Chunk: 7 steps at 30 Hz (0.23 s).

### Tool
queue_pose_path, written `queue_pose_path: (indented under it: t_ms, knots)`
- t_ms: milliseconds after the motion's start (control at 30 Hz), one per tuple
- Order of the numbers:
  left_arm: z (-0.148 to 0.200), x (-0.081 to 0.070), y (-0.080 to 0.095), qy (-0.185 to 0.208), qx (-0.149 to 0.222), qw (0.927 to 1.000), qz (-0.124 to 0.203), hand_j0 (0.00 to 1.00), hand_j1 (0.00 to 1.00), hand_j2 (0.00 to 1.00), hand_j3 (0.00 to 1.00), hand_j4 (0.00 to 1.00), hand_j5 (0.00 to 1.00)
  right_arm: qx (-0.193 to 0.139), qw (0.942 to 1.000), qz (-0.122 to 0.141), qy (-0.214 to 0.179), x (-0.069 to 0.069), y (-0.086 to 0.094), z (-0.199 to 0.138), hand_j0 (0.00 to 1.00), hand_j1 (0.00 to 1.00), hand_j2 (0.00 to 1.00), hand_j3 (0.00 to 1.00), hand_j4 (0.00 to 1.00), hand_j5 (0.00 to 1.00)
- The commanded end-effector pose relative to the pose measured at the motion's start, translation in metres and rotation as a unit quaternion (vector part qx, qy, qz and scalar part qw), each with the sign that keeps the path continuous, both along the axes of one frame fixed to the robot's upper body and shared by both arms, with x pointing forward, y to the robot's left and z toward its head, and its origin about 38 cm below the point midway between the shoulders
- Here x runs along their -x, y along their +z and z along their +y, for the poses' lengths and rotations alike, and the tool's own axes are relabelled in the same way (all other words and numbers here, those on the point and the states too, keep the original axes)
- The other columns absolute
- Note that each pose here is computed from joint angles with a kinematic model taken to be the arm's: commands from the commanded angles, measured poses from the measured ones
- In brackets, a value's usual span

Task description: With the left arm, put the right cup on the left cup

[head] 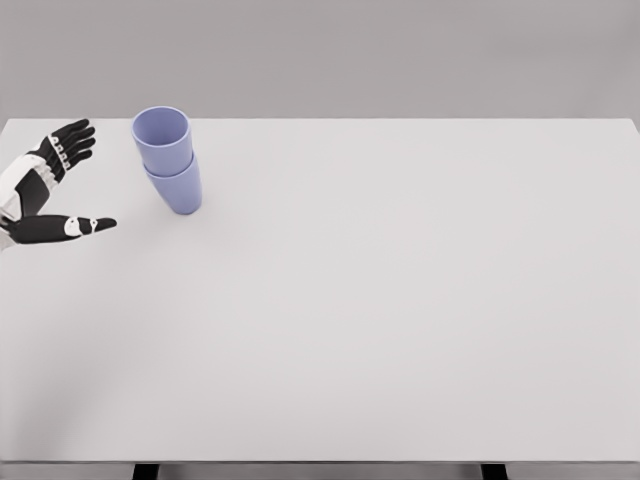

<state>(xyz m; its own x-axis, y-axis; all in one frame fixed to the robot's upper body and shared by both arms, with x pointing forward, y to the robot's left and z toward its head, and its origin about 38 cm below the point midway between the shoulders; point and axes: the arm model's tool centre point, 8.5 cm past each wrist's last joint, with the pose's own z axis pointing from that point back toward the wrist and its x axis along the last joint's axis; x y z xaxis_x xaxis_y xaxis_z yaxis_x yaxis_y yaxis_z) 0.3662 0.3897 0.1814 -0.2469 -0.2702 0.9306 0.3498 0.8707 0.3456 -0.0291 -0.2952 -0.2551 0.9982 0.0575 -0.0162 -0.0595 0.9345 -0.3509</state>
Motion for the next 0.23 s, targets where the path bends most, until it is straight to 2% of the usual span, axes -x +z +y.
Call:
queue_pose_path:
  t_ms: [0, 200]
  knots:
    - [-0.0011, 0.0012, 0.0039, -0.002, 0.001, 1.0000, -0.005, 1.00, 1.00, 1.00, 1.00, 1.00, 1.00, 0.000, 1.0000, 0.000, 0.000, 0.0000, 0.0000, -0.0001, 1.00, 1.00, 1.00, 1.00, 1.00, 1.00]
    - [-0.0095, 0.0086, 0.0043, -0.014, 0.000, 0.9999, -0.007, 1.00, 1.00, 1.00, 1.00, 1.00, 1.00, 0.001, 1.0000, 0.000, -0.001, 0.0002, 0.0001, -0.0002, 1.00, 1.00, 1.00, 1.00, 1.00, 1.00]
